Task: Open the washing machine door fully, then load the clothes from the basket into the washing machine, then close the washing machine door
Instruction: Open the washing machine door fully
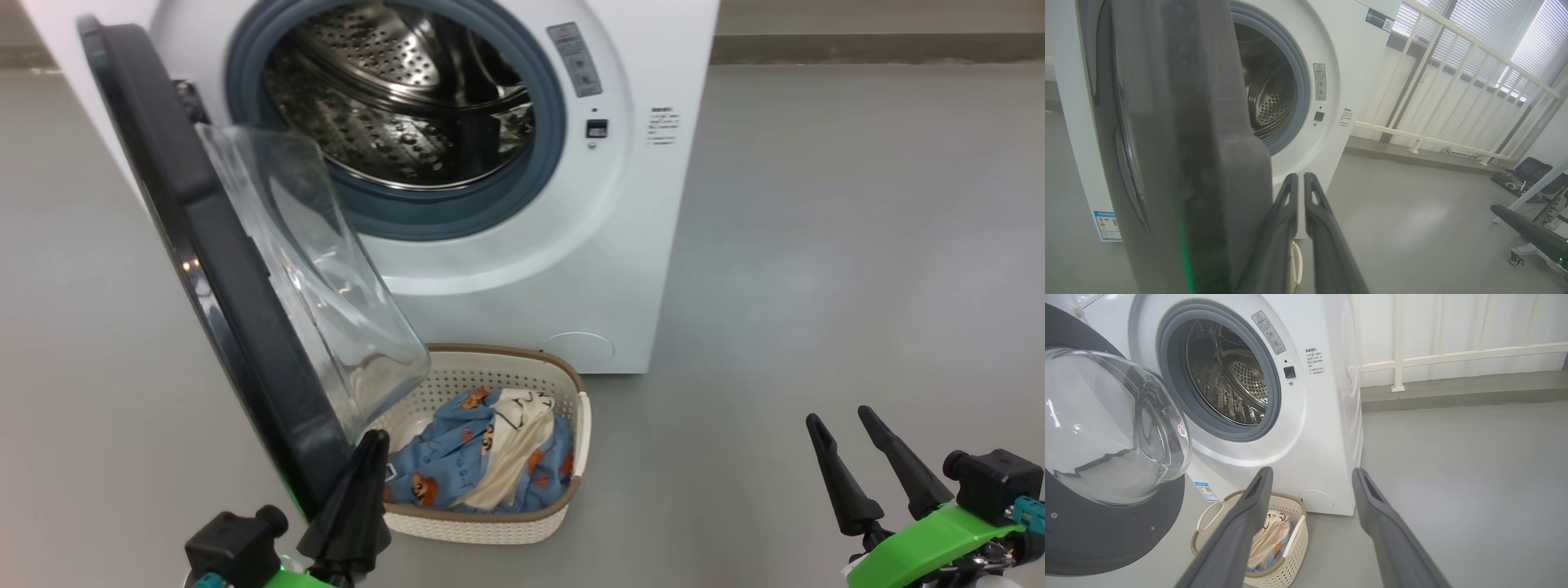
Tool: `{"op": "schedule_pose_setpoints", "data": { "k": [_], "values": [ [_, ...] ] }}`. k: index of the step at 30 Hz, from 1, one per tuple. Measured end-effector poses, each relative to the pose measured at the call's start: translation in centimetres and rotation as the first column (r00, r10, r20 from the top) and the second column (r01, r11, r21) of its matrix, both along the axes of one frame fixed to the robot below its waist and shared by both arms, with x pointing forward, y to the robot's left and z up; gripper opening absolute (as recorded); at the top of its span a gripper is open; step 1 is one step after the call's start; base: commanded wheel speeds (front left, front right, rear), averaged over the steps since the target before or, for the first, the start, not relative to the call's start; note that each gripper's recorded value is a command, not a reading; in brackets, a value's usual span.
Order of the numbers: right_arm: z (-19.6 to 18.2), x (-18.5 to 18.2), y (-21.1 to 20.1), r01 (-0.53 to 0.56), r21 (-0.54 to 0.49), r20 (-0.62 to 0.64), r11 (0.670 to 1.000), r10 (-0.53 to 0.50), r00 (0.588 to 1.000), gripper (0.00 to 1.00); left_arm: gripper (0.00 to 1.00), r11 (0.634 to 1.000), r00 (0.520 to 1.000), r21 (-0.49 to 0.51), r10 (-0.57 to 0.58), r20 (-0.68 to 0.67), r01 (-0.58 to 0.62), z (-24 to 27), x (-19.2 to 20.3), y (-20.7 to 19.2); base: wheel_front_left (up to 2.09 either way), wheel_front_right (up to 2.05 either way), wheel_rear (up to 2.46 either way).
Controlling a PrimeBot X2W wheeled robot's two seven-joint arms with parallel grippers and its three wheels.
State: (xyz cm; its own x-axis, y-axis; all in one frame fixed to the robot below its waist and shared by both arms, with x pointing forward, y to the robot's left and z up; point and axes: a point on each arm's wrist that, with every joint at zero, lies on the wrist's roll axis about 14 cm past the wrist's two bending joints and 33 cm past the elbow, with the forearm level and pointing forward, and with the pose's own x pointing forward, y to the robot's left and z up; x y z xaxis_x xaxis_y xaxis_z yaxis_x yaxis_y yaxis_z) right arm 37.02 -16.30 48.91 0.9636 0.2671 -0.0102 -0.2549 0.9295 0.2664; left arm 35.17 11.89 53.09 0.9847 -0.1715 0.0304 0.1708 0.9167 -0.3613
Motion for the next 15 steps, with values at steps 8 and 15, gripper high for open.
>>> {"op": "schedule_pose_setpoints", "data": {
  "k": [8, 15],
  "values": [
    [-0.1, 0.9, 2.0, -0.053, 0.008, -0.004, 0.999, 0.053, 0.999, 1.00, 0.00, 0.997, 0.997, 0.019, 0.076, -0.001, -0.076, 0.1, -0.9, 2.8, 0.00, 0.00, 0.00],
    [-0.1, 1.5, 3.4, -0.086, 0.015, -0.004, 0.996, 0.086, 0.996, 1.00, 0.00, 0.986, 0.987, 0.045, 0.164, -0.006, -0.163, 0.1, -1.6, 5.8, 0.00, 0.00, 0.00]
  ]
}}
